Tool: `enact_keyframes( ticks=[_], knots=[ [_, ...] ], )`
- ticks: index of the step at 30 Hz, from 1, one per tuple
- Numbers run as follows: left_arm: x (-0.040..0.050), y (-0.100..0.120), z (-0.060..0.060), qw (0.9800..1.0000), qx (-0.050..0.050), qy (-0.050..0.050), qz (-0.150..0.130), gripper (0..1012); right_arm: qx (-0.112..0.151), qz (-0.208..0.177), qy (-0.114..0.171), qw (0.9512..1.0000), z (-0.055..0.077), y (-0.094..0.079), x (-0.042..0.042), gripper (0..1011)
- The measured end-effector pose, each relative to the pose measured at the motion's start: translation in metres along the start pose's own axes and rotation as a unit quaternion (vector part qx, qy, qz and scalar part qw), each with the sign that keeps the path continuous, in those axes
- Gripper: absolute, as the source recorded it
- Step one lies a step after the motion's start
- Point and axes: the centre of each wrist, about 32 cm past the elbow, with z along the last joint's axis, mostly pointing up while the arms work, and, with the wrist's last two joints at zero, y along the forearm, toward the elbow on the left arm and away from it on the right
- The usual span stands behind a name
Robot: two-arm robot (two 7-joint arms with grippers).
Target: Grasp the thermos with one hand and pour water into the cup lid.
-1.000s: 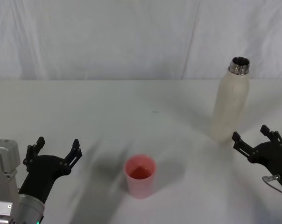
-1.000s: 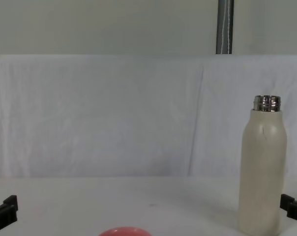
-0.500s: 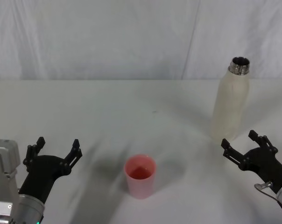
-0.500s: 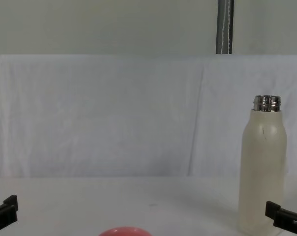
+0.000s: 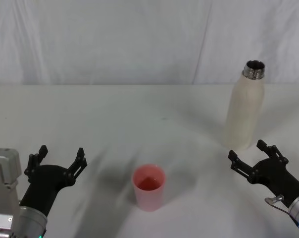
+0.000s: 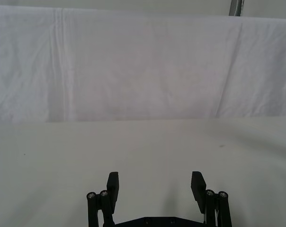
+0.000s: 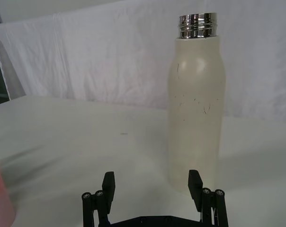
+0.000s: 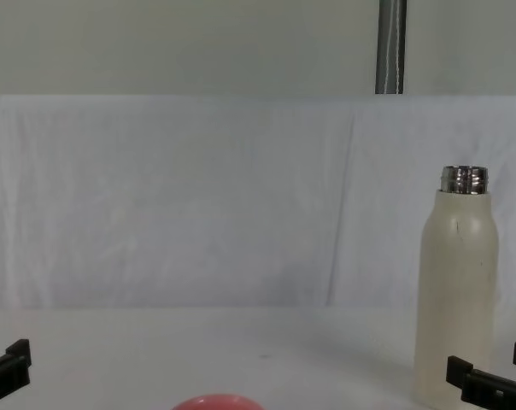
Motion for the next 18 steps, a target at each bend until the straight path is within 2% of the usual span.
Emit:
enact_keyframes(
  ticks=[18],
  knots=[
    [0.0000, 0.0000, 0.0000, 1.0000, 0.000, 0.000, 0.000, 1001, 0.000, -0.004, 0.001, 1.0000, 0.0000, -0.0005, 0.0007, 1000]
  ],
)
